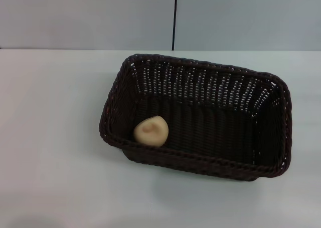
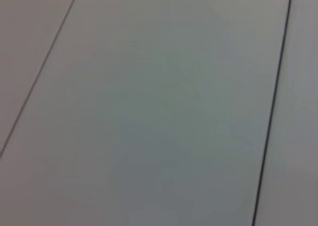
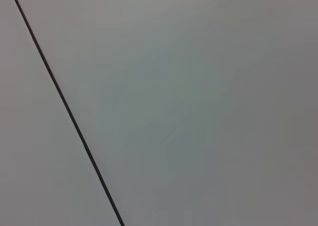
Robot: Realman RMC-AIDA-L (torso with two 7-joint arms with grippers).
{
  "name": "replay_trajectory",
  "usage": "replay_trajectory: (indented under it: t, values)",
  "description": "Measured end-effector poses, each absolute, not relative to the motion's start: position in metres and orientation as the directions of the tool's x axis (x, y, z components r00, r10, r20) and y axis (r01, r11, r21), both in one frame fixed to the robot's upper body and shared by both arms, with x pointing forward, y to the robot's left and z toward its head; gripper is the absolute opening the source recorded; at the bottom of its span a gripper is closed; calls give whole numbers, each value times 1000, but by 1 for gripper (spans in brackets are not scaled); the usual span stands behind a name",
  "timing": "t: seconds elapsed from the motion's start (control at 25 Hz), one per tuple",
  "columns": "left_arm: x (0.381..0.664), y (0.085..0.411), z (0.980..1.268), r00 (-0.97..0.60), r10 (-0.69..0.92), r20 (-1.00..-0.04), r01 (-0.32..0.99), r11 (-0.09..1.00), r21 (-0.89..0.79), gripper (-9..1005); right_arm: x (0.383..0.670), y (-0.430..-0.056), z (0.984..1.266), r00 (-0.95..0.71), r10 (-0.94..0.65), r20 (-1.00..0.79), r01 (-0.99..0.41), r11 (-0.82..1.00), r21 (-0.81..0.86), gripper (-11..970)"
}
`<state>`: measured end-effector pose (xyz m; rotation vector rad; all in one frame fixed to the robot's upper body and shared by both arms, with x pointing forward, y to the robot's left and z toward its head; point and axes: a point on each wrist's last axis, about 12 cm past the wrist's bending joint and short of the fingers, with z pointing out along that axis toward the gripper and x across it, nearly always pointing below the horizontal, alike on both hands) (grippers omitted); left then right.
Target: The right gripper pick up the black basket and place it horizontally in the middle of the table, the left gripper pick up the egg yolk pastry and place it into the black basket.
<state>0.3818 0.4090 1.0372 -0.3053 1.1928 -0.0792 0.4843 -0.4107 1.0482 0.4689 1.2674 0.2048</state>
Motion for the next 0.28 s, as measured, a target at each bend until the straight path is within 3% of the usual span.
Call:
replay_trajectory:
  t: [0.28]
  values:
    - [385,410,1037,368,-224,-903,-110,953,-281,647,485,-411,1049,302,400,-865,113,886,449,467]
